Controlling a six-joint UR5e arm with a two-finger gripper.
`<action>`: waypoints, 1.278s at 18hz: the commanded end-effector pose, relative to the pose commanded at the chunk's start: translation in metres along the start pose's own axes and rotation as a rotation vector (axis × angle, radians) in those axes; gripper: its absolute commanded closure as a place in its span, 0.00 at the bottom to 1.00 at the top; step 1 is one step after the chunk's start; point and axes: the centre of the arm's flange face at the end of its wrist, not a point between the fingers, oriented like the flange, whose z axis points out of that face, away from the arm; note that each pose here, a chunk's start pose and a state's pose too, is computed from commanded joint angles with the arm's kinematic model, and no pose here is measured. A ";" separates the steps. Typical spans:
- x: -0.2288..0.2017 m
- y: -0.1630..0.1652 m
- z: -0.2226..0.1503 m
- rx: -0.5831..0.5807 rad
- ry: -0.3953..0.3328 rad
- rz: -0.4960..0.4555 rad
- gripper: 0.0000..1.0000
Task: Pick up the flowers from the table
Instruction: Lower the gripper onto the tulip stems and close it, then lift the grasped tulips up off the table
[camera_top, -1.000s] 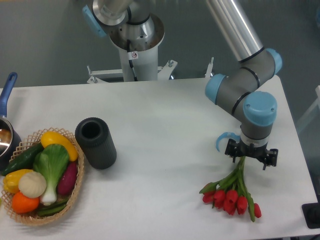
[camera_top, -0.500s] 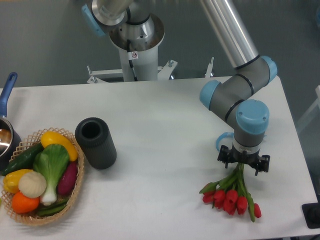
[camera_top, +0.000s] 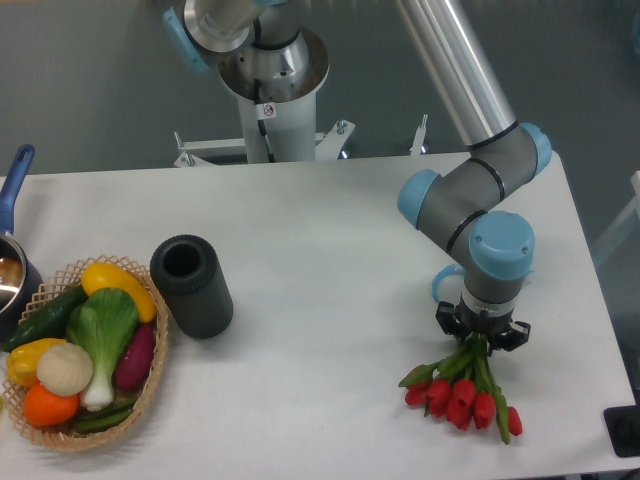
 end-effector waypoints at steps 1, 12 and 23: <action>-0.001 0.000 -0.009 0.006 -0.010 -0.005 1.00; -0.028 0.021 -0.096 0.047 -0.117 -0.052 1.00; -0.019 0.023 -0.162 0.020 -0.060 -0.042 1.00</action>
